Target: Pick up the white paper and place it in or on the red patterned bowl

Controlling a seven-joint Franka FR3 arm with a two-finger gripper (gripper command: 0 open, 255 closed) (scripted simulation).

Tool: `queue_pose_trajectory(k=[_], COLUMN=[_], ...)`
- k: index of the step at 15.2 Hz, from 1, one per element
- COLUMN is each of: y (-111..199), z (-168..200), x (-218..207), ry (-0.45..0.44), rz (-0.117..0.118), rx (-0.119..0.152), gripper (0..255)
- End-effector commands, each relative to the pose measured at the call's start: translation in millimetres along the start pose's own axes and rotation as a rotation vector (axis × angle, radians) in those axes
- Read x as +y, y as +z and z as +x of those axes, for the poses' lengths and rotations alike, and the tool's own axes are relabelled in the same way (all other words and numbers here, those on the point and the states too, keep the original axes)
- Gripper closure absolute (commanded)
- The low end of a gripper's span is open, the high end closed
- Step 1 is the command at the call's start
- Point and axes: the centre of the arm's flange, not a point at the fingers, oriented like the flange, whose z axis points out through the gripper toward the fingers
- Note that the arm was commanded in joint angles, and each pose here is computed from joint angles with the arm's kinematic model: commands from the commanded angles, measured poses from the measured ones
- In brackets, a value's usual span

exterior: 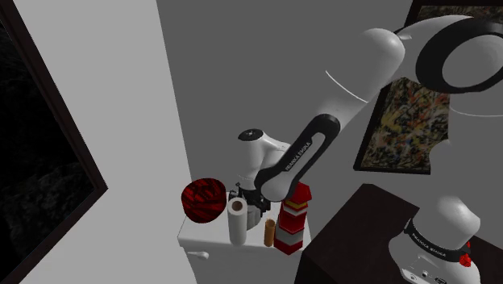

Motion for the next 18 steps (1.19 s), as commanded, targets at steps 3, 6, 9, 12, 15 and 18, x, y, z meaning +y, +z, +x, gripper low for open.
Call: queue_pose_trajectory(k=[3,6,9,12,15,18], y=[-21,-37,-53,-69,-85,-100], z=[0,0,0,1,1,1], x=[0,0,-1,-1,-1,-1], ry=[0.0,0.0,0.0,0.0,0.0,0.0], rz=[0.001,0.001,0.001,0.001,0.001,0.001], rx=[0.0,0.0,0.0,0.0,0.0,0.0], gripper=[255,255,255,255,255,255])
